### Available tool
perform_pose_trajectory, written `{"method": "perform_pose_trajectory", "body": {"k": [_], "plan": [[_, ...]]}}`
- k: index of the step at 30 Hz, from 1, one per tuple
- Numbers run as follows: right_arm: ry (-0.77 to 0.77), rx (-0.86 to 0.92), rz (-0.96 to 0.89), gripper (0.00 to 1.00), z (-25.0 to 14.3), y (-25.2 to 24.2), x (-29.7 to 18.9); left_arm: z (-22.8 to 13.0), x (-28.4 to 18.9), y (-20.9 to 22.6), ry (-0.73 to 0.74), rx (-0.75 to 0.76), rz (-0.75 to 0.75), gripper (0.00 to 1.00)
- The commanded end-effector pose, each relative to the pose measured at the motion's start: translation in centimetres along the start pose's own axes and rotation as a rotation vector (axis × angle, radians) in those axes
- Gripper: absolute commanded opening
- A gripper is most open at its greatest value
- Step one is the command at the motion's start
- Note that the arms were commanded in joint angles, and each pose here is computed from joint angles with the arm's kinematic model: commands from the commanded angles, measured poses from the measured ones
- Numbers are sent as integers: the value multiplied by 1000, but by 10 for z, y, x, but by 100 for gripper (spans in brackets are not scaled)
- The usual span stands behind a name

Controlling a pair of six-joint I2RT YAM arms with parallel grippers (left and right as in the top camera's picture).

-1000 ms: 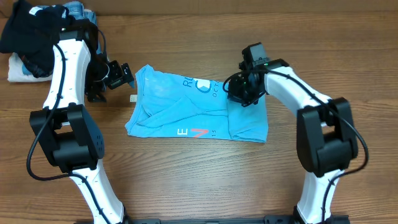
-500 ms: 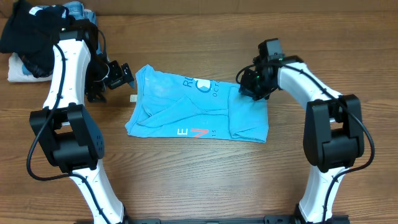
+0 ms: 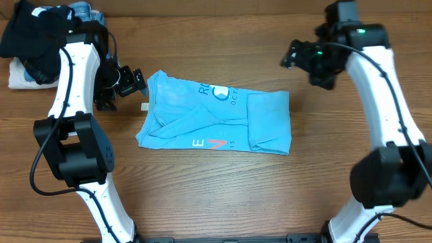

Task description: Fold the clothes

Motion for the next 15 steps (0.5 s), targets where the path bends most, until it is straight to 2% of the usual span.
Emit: {"method": "perform_pose_trajectory", "body": {"k": [1, 6, 10, 15], "plan": [[58, -37, -149, 100, -6, -30, 7, -3, -3, -4, -8, 32, 3, 100], [167, -80, -132, 100, -24, -52, 34, -4, -2, -6, -10, 39, 2, 100], [224, -157, 83, 100, -42, -58, 65, -6, -2, -7, -5, 43, 6, 100], [224, -153, 235, 100, -58, -72, 93, -6, -1, -8, -5, 45, 6, 100]]}}
Point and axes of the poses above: each gripper's point midway between its finger pads, its own x axis out along the fingers, its own y axis along the line the jaws close on, z = x × y, the point moved 7 cm from there along -x, back along the fingers, and after that the axes turned 10 degrees about -x, right-handed, at the moved point
